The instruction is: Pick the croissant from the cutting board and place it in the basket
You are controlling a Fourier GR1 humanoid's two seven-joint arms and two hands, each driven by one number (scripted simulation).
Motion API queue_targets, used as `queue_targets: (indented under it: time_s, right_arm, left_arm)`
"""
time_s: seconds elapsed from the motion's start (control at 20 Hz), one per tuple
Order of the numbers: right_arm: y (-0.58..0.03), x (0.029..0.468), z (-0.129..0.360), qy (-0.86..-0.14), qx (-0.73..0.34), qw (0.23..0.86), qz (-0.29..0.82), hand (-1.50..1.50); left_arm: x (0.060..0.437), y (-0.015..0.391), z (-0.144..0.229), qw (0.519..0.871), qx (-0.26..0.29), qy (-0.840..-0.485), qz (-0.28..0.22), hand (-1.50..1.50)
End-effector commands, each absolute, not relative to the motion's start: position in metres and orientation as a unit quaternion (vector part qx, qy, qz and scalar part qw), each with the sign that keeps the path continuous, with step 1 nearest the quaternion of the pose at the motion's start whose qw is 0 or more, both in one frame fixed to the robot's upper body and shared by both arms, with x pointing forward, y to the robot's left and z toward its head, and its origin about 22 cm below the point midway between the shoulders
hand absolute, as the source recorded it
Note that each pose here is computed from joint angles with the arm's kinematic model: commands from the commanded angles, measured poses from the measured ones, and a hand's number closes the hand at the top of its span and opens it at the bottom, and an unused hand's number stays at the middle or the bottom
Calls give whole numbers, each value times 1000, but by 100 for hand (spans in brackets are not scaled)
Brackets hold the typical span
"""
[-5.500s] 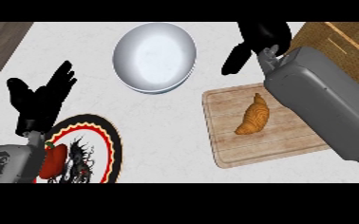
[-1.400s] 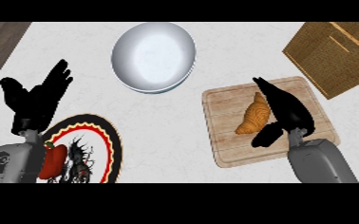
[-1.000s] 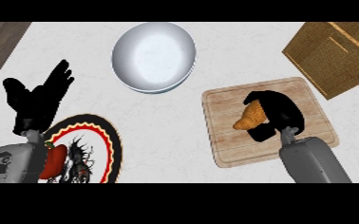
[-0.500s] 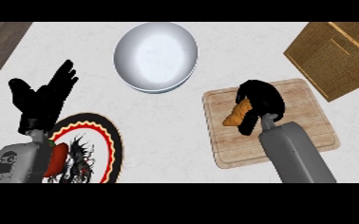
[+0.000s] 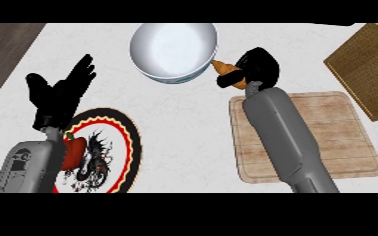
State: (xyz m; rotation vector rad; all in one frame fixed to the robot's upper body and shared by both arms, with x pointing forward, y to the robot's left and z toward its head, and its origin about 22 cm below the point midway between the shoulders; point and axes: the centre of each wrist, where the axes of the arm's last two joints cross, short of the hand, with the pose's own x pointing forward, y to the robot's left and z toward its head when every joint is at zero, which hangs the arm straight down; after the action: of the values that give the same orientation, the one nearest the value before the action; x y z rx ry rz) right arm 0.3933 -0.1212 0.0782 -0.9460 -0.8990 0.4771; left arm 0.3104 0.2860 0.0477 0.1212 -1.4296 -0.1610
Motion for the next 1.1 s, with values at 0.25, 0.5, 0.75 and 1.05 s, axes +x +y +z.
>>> queue_targets:
  time_s: [0.25, 0.5, 0.75, 1.05]
  right_arm:
    - [-81, 419, 151, -595, -428, 680, 15, 150]
    - [-53, 432, 168, -609, -491, 622, -4, 150]
    - [-40, 445, 201, -585, -531, 612, -28, 150]
    - [-53, 461, 251, -560, -577, 594, -38, 150]
  left_arm:
    - [319, 274, 56, 752, 51, -653, -78, 0]
    - [317, 289, 53, 752, 59, -652, -70, 0]
    - [308, 302, 47, 761, 71, -643, -52, 0]
    - [314, 297, 48, 758, 72, -646, -56, 0]
